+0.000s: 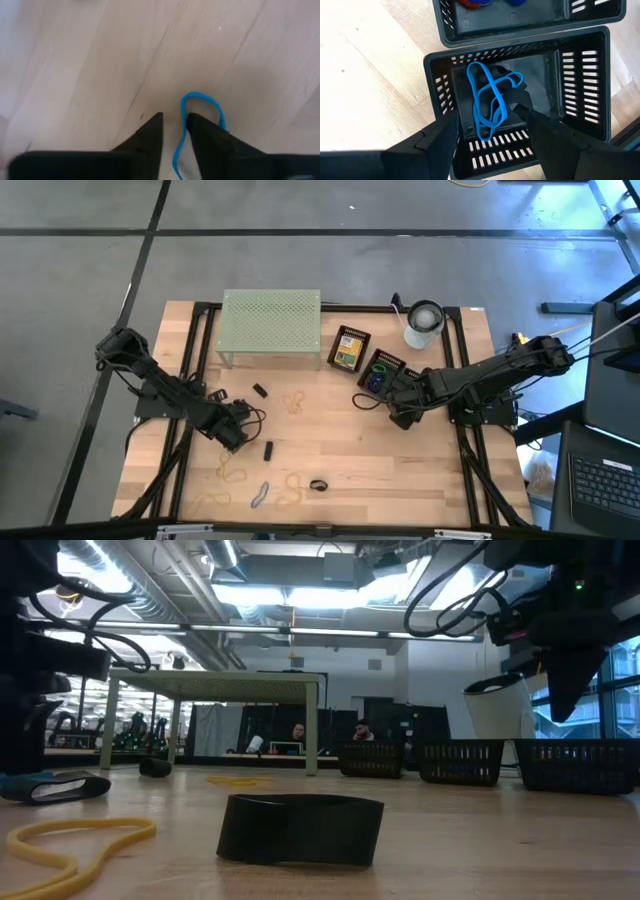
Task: Pick & Place Office Desk Supplies
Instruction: Put the blue rubber band into the bottom black bin
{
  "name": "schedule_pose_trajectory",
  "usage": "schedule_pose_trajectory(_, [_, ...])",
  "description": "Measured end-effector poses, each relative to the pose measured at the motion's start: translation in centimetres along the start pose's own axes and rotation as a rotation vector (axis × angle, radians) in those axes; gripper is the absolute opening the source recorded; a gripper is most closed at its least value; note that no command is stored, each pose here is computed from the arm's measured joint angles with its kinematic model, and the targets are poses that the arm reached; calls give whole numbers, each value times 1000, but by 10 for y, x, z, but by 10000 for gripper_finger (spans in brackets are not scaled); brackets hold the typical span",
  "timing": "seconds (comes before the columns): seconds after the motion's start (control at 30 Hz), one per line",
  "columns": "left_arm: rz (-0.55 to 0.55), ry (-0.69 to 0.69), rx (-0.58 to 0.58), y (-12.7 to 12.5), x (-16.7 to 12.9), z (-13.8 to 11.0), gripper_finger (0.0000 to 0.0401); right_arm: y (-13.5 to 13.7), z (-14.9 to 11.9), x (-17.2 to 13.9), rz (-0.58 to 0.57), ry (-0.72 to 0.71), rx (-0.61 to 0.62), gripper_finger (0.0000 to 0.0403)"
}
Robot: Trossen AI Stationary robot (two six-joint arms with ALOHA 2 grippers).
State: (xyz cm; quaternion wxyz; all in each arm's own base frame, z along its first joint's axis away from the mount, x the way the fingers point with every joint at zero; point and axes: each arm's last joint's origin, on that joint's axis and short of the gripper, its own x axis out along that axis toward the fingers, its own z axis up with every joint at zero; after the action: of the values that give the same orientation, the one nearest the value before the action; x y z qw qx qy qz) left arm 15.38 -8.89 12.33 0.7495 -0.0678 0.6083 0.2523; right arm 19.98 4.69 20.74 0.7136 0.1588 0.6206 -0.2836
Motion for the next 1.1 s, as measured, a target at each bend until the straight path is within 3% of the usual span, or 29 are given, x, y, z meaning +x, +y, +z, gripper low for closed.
schedule_pose_trajectory(0.2, [-10,-20,5,-1,1,1,8,0,0,0,0,0,-3,235])
schedule_pose_trajectory(0.37, [-20,-85,-8,-4,-7,8,2,0,0,0,-1,1,-1,235])
schedule_pose_trajectory(0.57, [-58,-302,-17,-8,-39,28,2,0,1,-2,1,1,32,235])
schedule_pose_trajectory(0.77, [-88,-581,16,-18,-72,52,2,7,12,-22,62,-51,35,235])
schedule_pose_trajectory(0.9, [-111,-787,81,-29,-90,68,1,18,27,-42,165,-188,-3,235])
schedule_pose_trajectory(1.1, [-100,-1092,104,-39,-121,91,2,48,55,-64,469,-551,-159,235])
